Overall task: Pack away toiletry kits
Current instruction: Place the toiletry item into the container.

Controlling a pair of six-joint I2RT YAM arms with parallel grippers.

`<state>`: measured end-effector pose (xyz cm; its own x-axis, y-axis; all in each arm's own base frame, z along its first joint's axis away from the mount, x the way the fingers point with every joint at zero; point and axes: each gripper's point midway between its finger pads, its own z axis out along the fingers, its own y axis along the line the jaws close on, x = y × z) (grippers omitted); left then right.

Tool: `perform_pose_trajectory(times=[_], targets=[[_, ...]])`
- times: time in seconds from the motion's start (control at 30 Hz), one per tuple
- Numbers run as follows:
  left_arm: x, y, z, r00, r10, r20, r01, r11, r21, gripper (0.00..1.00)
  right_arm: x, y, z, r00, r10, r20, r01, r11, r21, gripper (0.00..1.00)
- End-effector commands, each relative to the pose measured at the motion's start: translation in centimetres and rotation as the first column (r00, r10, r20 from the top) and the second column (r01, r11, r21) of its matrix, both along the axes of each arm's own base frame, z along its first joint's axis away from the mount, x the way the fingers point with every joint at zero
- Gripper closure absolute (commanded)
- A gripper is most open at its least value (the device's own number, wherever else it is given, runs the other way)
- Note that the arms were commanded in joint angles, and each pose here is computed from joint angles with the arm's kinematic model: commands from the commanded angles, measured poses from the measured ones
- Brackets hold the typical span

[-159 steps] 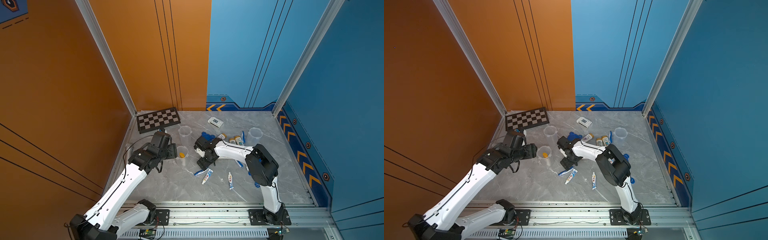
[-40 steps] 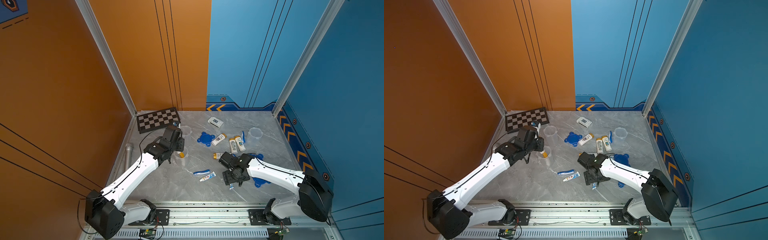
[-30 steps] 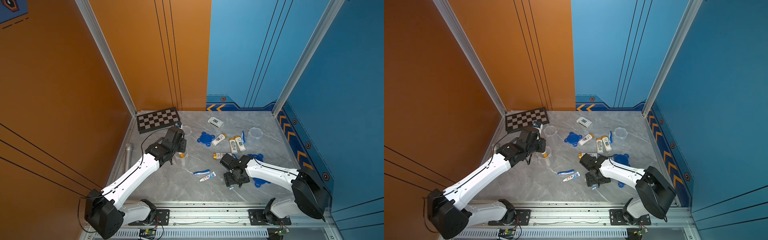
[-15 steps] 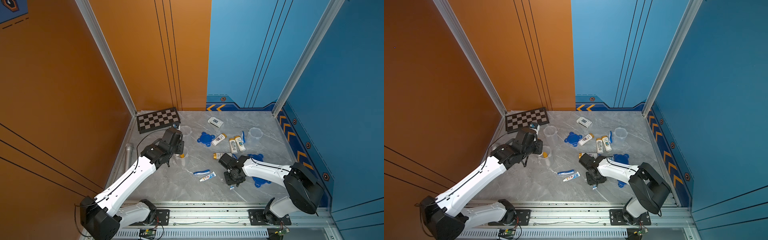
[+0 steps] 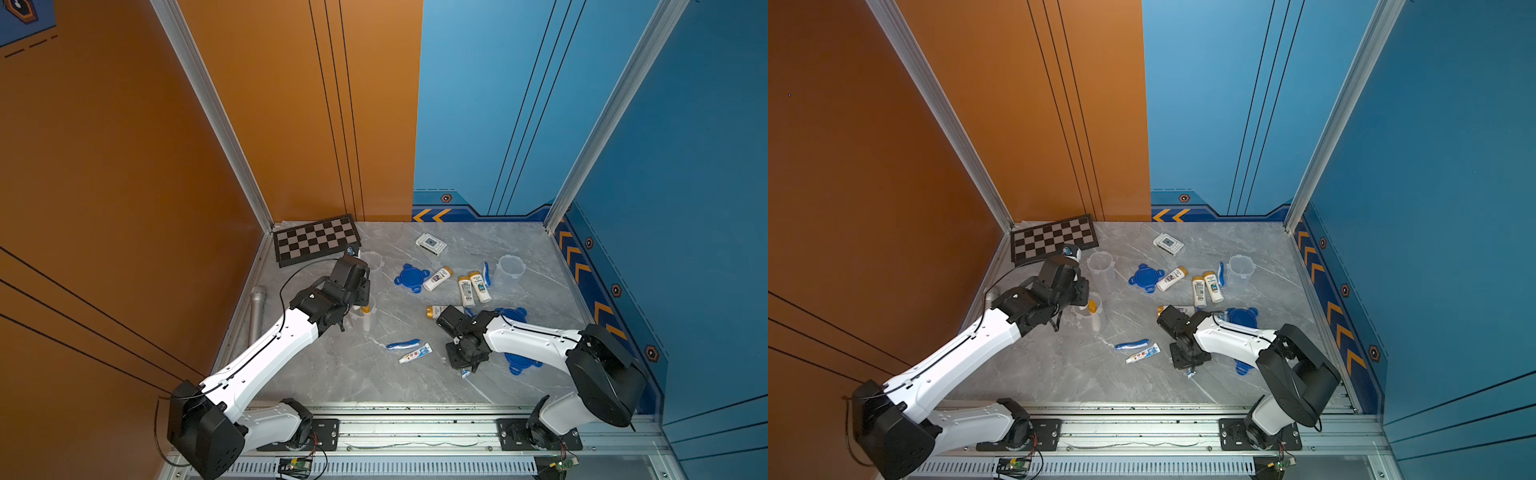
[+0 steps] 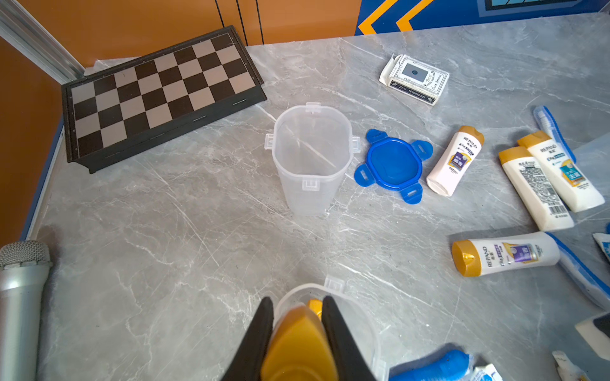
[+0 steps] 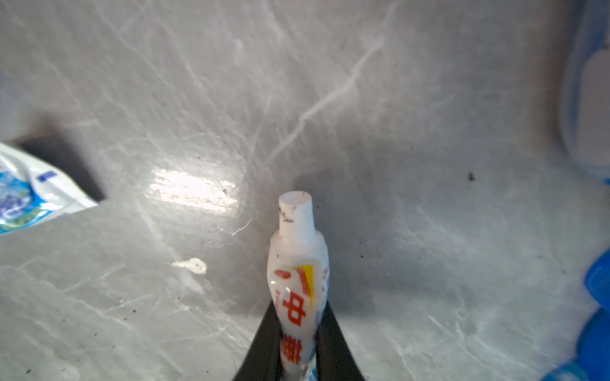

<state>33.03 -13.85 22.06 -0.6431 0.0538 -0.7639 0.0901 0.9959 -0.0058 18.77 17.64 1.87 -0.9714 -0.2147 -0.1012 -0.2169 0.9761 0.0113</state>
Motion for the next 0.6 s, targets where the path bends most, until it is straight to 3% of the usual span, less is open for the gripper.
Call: perform_pose_trajectory(times=[0.0, 0.3, 0.37, 0.57], targets=[[-0.7, 0.3, -2.6, 0.997, 0.009, -0.075, -0.006, 0.999, 0.034, 1.00, 1.0, 0.1, 1.4, 0.996, 0.029, 0.085, -0.031, 0.999, 0.021, 0.83], [-1.8, 0.7, -1.6, 0.999, -0.004, -0.054, 0.005, 1.000, 0.025, 1.00, 2.2, 2.3, 5.1, 0.965, 0.096, 0.246, -0.127, 0.985, 0.113, 0.84], [-1.6, 0.5, 0.0, 1.000, -0.005, -0.024, 0.006, 1.000, 0.018, 1.00, 2.1, 3.6, 5.9, 0.953, 0.126, 0.275, -0.174, 0.972, 0.159, 0.83], [-1.8, 0.9, -1.0, 0.999, 0.017, -0.044, -0.016, 0.999, 0.033, 1.00, 1.9, 6.6, 8.6, 0.911, 0.182, 0.371, -0.286, 0.926, 0.248, 0.83]])
